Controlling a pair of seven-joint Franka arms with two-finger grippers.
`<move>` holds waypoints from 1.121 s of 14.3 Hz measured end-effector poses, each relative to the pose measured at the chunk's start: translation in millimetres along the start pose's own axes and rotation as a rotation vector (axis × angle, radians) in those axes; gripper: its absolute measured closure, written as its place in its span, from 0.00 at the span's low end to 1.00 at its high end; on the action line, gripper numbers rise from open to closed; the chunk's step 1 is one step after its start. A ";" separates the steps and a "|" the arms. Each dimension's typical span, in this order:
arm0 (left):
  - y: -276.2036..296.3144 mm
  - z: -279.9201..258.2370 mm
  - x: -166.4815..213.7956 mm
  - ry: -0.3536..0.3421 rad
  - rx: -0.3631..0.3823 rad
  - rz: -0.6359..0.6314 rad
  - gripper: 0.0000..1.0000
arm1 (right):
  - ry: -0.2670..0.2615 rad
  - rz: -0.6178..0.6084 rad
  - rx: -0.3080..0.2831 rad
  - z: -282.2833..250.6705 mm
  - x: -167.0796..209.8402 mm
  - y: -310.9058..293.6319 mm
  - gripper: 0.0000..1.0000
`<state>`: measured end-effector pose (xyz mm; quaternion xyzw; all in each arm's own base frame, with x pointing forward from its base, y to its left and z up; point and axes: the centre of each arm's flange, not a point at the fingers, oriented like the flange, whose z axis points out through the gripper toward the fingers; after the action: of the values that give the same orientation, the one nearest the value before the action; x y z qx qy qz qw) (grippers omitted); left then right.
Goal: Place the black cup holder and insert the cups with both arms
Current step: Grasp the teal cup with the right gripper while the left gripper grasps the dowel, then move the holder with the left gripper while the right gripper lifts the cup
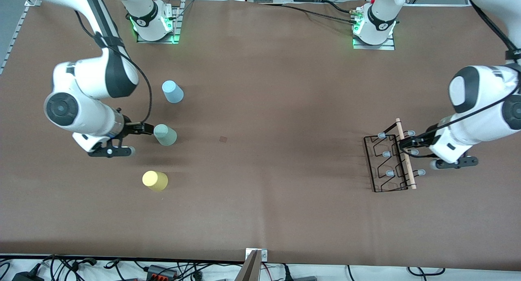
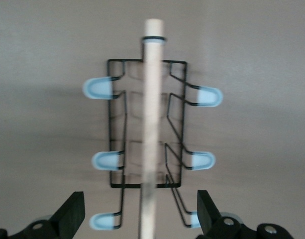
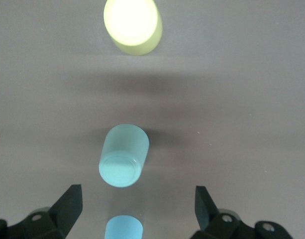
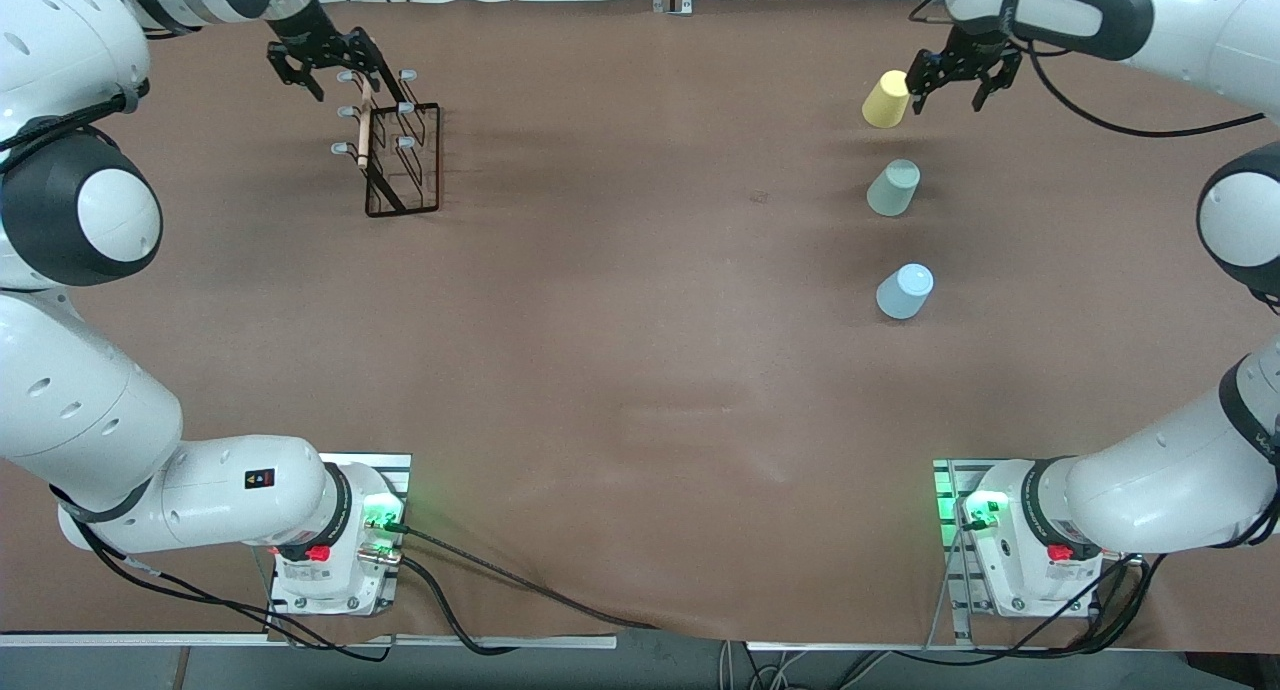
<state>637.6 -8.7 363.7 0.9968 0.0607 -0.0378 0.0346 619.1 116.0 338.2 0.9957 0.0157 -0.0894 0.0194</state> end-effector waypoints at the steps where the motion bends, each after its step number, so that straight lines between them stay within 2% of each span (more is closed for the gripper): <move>1: 6.2 4.5 0.1 0.003 0.000 0.003 0.03 | -0.014 0.001 -0.003 12.3 2.2 -5.1 0.00; 2: 9.3 9.9 0.0 0.006 -0.001 0.004 0.07 | -0.033 0.002 -0.008 26.1 3.9 -10.2 0.00; 3: 9.4 16.5 -0.6 0.010 0.001 0.005 0.19 | -0.054 0.001 -0.013 40.3 5.3 -15.1 0.00; 4: 8.0 22.7 -1.6 0.016 0.006 0.007 0.25 | -0.074 0.002 -0.012 53.6 6.2 -19.3 0.00; 7: 5.3 32.0 -4.1 0.018 0.020 0.013 0.30 | -0.123 0.026 0.027 79.8 7.5 -25.5 0.00; 9: 4.9 33.9 -4.7 0.016 0.021 0.013 0.48 | -0.137 0.033 0.036 87.3 7.9 -25.9 0.00; 12: 3.9 34.0 -4.7 0.016 0.023 0.001 0.81 | -0.152 0.034 0.035 96.3 8.0 -26.1 0.00; 13: 4.8 34.0 -4.8 0.016 0.022 -0.009 0.84 | -0.157 0.036 0.034 99.5 8.0 -26.1 0.00; 16: 37.0 27.1 -9.8 -0.006 0.017 0.024 0.84 | -0.174 0.045 0.030 108.8 6.4 -25.9 0.00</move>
<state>630.5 -48.6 339.9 0.9976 0.0481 -0.0411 0.0267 605.1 137.5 229.2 0.9844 -0.0097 -0.1753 0.0078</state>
